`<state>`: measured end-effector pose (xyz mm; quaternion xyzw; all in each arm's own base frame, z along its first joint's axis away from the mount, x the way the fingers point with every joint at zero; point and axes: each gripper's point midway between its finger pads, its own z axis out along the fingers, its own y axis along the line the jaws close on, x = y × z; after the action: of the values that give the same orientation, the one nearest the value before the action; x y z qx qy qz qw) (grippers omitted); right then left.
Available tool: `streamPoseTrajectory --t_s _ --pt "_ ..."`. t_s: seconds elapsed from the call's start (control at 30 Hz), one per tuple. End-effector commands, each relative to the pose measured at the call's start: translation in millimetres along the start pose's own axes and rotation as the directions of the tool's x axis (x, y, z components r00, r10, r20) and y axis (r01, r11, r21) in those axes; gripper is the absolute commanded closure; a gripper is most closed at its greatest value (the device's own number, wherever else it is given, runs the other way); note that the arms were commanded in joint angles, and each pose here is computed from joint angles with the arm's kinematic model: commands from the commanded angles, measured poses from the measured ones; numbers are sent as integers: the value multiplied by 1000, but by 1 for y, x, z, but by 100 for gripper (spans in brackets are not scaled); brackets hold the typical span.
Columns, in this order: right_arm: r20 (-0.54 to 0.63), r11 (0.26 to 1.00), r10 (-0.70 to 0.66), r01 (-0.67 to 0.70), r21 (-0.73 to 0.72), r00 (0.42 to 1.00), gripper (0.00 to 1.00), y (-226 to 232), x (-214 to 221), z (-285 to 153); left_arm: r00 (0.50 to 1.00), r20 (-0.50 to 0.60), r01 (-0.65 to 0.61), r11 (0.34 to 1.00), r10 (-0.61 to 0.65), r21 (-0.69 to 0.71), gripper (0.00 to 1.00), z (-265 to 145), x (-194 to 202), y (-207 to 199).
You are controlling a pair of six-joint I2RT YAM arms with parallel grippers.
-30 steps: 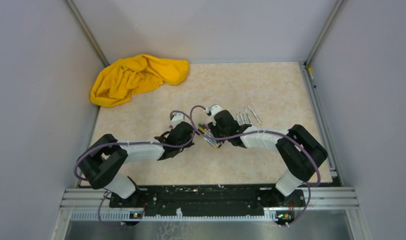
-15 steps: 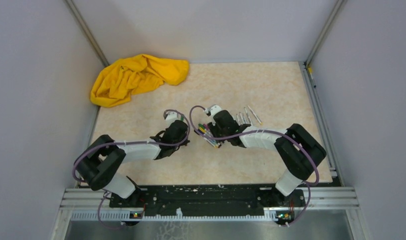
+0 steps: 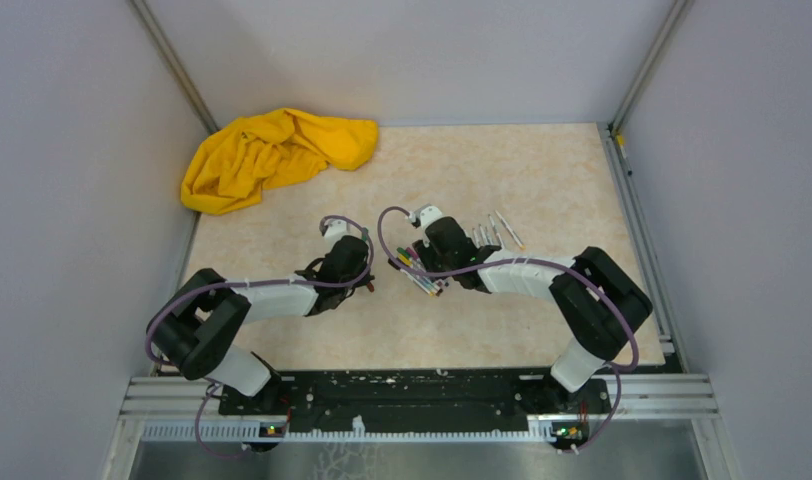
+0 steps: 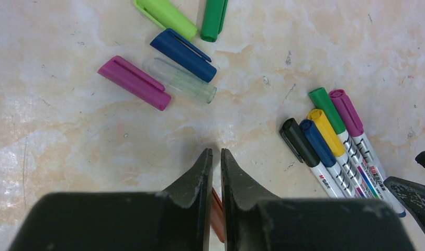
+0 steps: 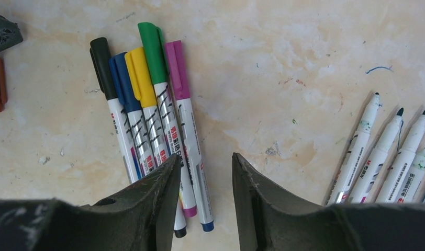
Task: Open the pen caps
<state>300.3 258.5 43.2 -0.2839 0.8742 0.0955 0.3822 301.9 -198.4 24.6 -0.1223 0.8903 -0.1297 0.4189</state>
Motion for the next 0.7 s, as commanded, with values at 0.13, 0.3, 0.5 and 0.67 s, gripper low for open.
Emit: streamPoseTrajectory --t_s 0.13,0.3,0.5,0.67 --pt "44 1000 -12 12 5 999 60 3 -19 10 999 -39 -29 999 29 -16 83 0 8 11" --pt "29 1000 -13 13 3 999 60 4 -13 15 1000 -19 -10 1000 10 17 81 -5 -4 0" --pt "18 1000 -10 10 2 1000 62 5 -7 18 1000 25 8 996 -10 92 68 -18 -28 -21" --pt "-13 1000 -5 5 7 1000 70 3 6 18 998 50 35 988 -43 148 58 -31 -41 -32"
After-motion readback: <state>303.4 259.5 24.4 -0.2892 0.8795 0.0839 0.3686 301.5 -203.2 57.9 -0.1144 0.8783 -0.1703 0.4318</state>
